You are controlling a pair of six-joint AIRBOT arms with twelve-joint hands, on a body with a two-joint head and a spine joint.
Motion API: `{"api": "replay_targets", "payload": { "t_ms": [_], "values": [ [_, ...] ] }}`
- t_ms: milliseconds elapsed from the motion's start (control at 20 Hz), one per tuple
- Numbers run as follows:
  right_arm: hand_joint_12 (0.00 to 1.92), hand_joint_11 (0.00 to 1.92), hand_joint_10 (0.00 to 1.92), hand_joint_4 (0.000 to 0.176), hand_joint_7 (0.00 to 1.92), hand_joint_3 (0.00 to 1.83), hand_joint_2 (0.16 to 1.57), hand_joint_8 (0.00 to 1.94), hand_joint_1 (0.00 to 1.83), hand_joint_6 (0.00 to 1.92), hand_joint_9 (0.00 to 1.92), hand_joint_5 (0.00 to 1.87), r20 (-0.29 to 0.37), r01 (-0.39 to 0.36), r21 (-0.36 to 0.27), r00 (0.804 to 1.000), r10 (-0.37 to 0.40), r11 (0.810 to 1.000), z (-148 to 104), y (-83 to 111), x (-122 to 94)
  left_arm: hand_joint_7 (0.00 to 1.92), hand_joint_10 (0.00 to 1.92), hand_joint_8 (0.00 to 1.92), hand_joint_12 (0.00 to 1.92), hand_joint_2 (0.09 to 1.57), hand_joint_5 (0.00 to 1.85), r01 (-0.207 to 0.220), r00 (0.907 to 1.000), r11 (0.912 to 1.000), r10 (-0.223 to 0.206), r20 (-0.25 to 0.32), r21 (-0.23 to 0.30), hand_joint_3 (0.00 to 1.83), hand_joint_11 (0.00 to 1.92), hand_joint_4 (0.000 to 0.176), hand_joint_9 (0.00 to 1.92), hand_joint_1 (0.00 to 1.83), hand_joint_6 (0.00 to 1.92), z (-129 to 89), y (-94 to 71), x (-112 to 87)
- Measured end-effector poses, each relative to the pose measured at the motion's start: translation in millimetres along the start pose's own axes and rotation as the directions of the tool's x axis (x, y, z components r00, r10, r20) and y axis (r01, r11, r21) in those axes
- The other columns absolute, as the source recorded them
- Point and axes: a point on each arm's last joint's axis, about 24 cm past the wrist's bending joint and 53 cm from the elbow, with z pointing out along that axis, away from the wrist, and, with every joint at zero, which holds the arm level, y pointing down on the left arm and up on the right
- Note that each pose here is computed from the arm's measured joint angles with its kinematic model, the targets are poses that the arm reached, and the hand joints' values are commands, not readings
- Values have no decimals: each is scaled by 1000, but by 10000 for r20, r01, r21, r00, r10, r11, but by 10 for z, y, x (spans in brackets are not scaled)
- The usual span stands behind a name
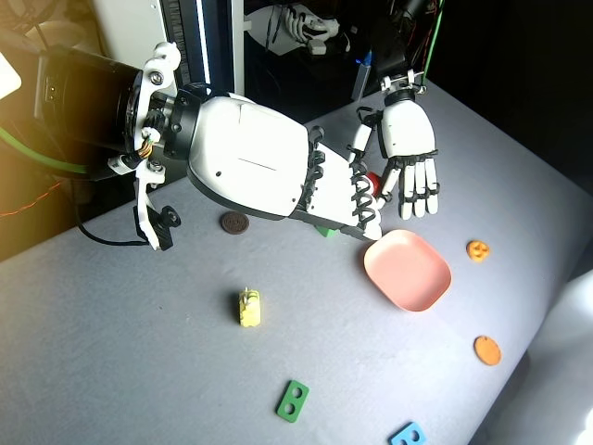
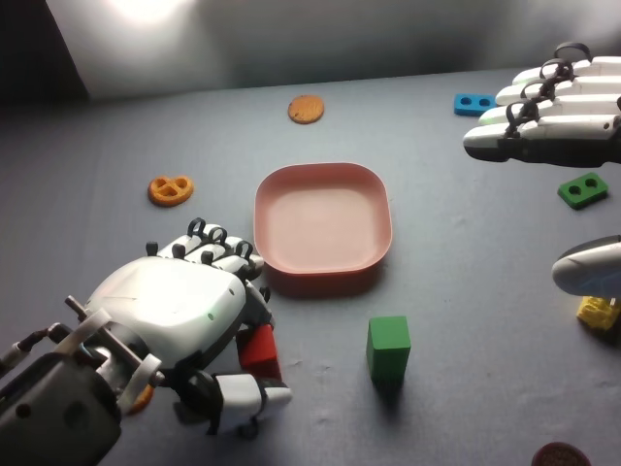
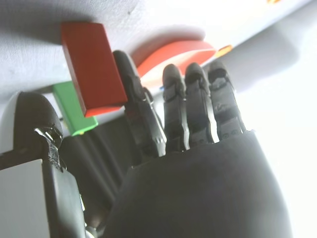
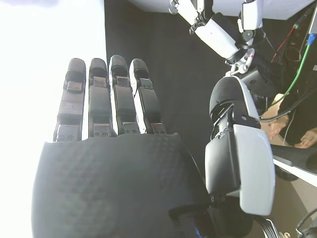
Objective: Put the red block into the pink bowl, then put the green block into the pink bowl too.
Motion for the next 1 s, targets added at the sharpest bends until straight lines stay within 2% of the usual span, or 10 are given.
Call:
{"api": "replay_targets", "payload": {
  "t_ms": [100,200,300,450,500,550,600,650,800,1000],
  "values": [
    [246,0,6,0,150,0,1175,2,114,2,98,160,0,0,0,10000,0,10000,0,0,0,292,8,12,15,1056,866,0,10000,10000,0,-4,1,2,28,10,124,656,11,0,0,1],
    [229,0,2,0,152,0,1176,1,94,4,93,171,0,0,0,10000,0,10000,0,0,0,300,9,11,22,1064,857,-2,10000,10000,2,1,3,5,38,32,133,612,5,0,-1,0],
    [249,0,4,0,152,0,1176,1,102,0,104,159,0,0,0,10000,0,10000,0,0,0,323,8,15,22,1060,889,0,10000,10000,0,0,0,1,31,0,137,712,16,0,0,0],
    [334,0,11,0,205,0,1163,9,146,11,144,216,0,0,0,10000,0,10000,0,0,0,376,0,0,226,1071,977,-1,10000,10000,1,1,6,0,1,0,186,863,9,0,-1,0],
    [349,0,7,0,206,0,1161,5,142,9,142,221,2,-3,0,10000,3,10000,0,0,0,392,2,2,341,1092,1003,8,10000,10000,-8,0,0,0,0,135,205,986,734,0,0,0],
    [235,0,3,0,164,1,1170,2,101,4,101,174,4,-2,3,10000,2,10000,0,-2,-2,393,6,1,421,1099,996,7,10000,10000,-7,-2,5,1,0,129,225,1027,909,-1,-2,1],
    [270,0,6,0,171,2,1178,4,90,5,111,177,-2,3,0,10000,-3,10000,0,0,0,396,9,2,436,1100,1002,-13,10000,10000,13,3,10,0,0,57,240,1065,935,-1,-3,0],
    [231,0,2,0,157,2,1182,2,97,1,99,166,-3,7,-1,10000,-7,10000,0,0,1,386,5,2,419,1102,1002,18,10000,10000,-18,-8,-3,1,0,6,235,1086,941,-1,0,2],
    [434,0,10,0,215,0,1167,5,113,7,167,229,-1,1,5,10000,-1,10000,-1,-2,0,361,3,0,496,1077,1062,20,10000,10000,-20,-26,13,0,0,0,225,1153,839,-3,-6,8],
    [287,0,1,0,179,2,1183,3,95,5,129,195,-7,3,0,10000,-3,10000,0,-1,2,384,5,3,577,1070,1077,93,10000,9999,-93,-3,135,0,0,0,247,1160,813,13,-66,-4]
  ]
}}
